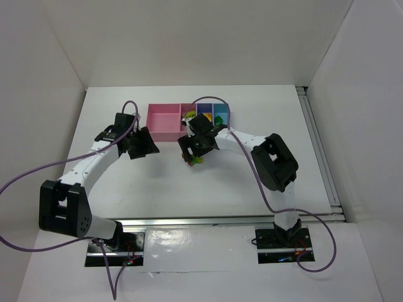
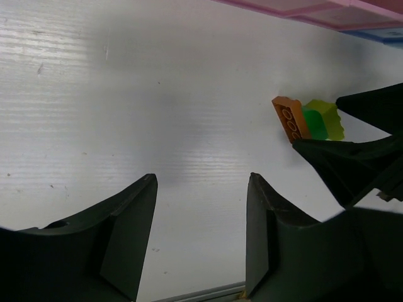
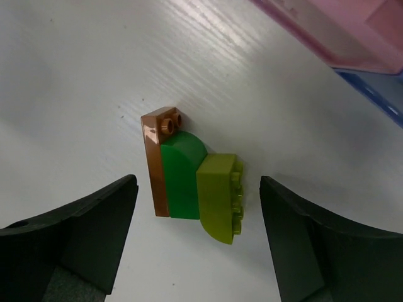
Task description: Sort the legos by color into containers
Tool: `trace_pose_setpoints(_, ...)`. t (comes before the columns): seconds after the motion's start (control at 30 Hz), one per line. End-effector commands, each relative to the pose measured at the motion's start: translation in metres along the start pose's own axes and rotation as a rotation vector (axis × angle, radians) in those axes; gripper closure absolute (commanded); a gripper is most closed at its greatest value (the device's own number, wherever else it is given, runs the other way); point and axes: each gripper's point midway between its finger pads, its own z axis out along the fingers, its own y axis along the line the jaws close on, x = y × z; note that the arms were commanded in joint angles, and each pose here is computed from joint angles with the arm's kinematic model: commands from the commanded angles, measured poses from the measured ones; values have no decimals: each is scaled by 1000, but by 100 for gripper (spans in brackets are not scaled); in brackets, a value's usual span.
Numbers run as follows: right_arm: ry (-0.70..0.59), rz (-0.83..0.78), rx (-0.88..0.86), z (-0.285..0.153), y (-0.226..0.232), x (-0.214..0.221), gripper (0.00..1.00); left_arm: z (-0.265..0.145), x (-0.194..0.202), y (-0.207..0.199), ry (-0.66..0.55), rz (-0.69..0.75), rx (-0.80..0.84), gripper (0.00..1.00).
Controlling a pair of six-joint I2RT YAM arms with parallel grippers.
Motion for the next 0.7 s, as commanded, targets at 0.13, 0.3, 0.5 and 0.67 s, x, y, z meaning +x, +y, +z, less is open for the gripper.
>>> trace_pose_setpoints(0.13,22,-29,31,2,2,11,30,12,21,-34,139,-6,200,34)
trace_pose_setpoints(0.3,-9,-32,38,-11,2,7,43,5,17,-59,148,-26,331,26)
trace_pose_setpoints(0.5,-96,-47,-48,-37,22,-10,45,1,25,-84,175,-32,474,16)
trace_pose_setpoints(0.67,-155,-44,-131,-61,39,-13,46,0,38,-96,211,-15,551,14)
